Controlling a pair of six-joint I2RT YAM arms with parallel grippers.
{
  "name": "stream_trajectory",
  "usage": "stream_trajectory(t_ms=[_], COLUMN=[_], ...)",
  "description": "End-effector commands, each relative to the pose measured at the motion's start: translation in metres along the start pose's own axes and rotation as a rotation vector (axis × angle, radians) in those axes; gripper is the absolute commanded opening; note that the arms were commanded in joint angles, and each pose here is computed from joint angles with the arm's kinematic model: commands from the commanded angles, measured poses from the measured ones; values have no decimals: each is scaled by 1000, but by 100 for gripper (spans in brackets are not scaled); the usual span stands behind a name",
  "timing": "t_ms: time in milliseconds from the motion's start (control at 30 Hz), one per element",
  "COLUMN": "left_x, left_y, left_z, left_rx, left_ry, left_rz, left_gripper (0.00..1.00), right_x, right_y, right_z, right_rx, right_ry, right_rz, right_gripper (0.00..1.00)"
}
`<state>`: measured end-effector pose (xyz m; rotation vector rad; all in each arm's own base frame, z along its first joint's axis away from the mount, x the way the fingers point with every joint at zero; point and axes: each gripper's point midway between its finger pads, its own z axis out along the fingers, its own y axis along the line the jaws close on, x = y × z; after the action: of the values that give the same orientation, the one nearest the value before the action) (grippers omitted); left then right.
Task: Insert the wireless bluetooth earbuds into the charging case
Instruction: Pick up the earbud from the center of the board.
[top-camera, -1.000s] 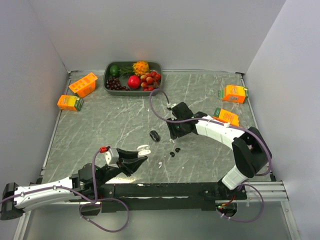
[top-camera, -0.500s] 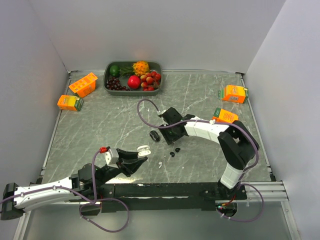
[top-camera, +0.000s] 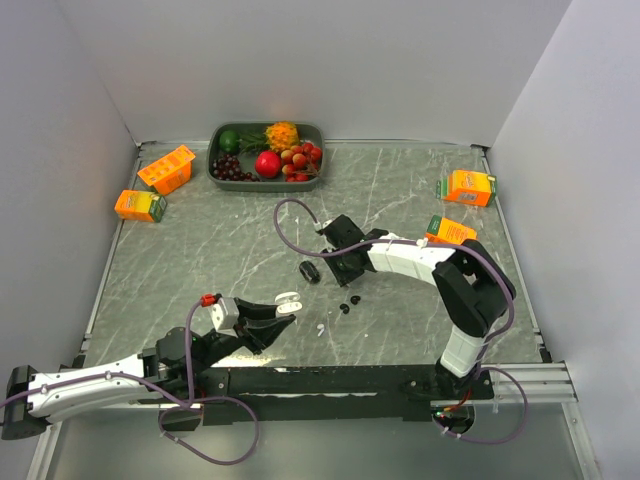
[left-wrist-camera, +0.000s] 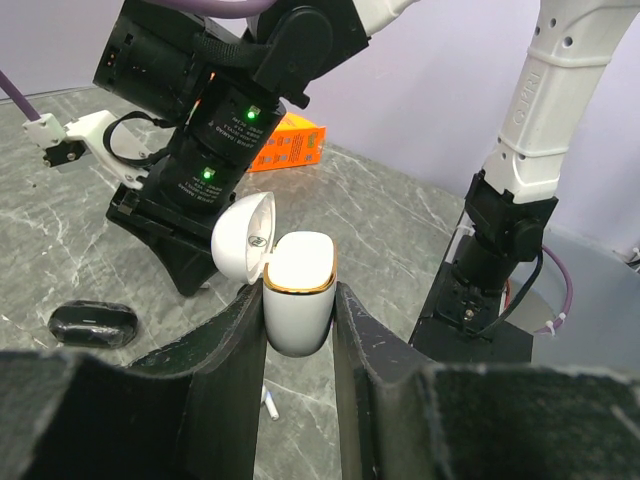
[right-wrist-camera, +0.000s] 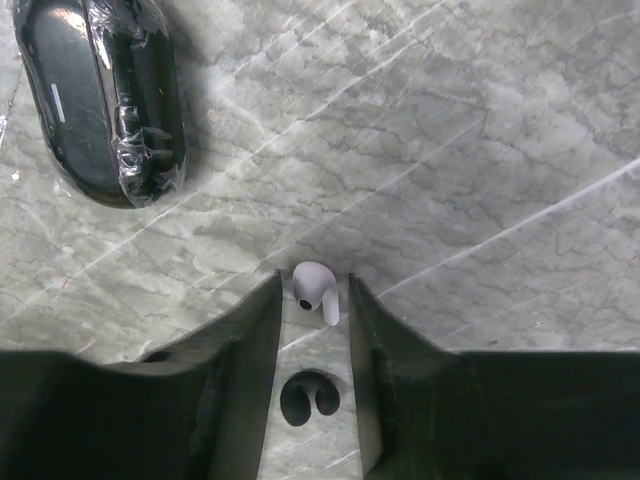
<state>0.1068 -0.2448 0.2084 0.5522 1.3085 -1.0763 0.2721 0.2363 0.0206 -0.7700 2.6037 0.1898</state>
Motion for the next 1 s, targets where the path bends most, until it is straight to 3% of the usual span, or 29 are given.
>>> stream_trajectory(t_ms=[0, 200, 367, 500, 767, 900, 967], left_x=[-19, -19, -20, -23, -38, -45, -49], left_y=[-7, -8, -7, -6, 2, 6, 8], left_z=[3, 3, 3, 4, 9, 14, 17], left_rx=[17, 20, 14, 11, -33, -61, -73], left_ry=[-51, -49, -53, -70, -142, -173, -195], left_rz=[-31, -33, -32, -32, 4, 31, 43], left_gripper=[1, 1, 1, 1, 1, 1, 1], right_x=[-13, -8, -20, -45, -115, -126, -121], right_y=[2, 3, 10, 22, 35, 38, 41], right_z=[3, 3, -14, -46, -172, -233, -243], right_rx=[-3, -4, -34, -111, -283, -353, -383], right_ry=[-25, -19, -72, -166, -608, -808, -865], right_rz=[-11, -2, 87, 208, 312, 303, 290], right_gripper=[32, 19, 0, 0, 0, 0, 0])
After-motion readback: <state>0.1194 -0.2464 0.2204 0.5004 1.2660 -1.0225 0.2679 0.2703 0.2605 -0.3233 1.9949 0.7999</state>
